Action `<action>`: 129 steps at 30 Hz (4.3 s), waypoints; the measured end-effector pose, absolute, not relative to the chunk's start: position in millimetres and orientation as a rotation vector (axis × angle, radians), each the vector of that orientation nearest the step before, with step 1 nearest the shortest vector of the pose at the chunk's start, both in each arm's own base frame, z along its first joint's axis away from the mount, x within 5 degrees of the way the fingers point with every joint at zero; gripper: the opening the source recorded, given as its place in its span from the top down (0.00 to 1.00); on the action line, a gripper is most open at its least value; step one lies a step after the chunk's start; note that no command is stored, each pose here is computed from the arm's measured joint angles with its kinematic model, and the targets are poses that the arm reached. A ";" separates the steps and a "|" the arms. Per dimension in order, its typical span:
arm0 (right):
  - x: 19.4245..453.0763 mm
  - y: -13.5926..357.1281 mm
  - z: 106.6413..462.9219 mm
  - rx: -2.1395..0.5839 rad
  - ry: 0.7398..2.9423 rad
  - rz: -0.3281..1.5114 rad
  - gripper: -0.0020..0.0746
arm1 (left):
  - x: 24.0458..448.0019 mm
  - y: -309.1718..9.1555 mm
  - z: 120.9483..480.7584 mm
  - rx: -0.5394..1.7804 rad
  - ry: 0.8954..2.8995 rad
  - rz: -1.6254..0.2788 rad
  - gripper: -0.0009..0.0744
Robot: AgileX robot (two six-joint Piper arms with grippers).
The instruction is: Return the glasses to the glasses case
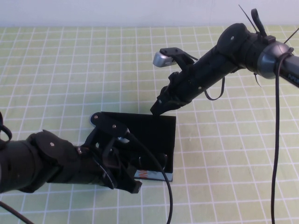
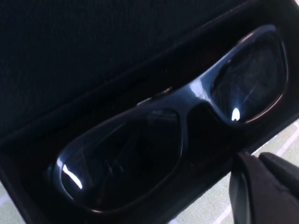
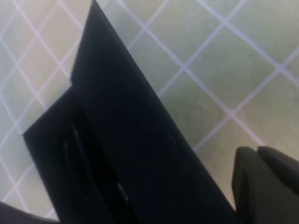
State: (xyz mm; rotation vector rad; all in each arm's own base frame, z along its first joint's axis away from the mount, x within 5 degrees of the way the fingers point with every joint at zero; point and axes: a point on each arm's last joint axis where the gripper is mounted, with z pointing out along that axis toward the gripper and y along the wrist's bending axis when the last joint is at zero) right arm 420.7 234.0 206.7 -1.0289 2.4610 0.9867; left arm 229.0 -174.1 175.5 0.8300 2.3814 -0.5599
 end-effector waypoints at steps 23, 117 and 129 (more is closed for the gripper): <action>412.5 239.8 212.1 -1.119 2.412 1.101 1.00 | 234.9 -180.9 164.9 0.839 2.421 -0.594 0.99; 320.3 195.3 347.1 -1.048 2.528 0.465 1.00 | 195.0 -115.3 363.3 1.083 2.301 0.014 0.99; 223.2 120.5 425.0 -0.718 2.256 0.232 1.00 | 128.5 -80.9 376.2 0.809 2.145 -0.203 0.99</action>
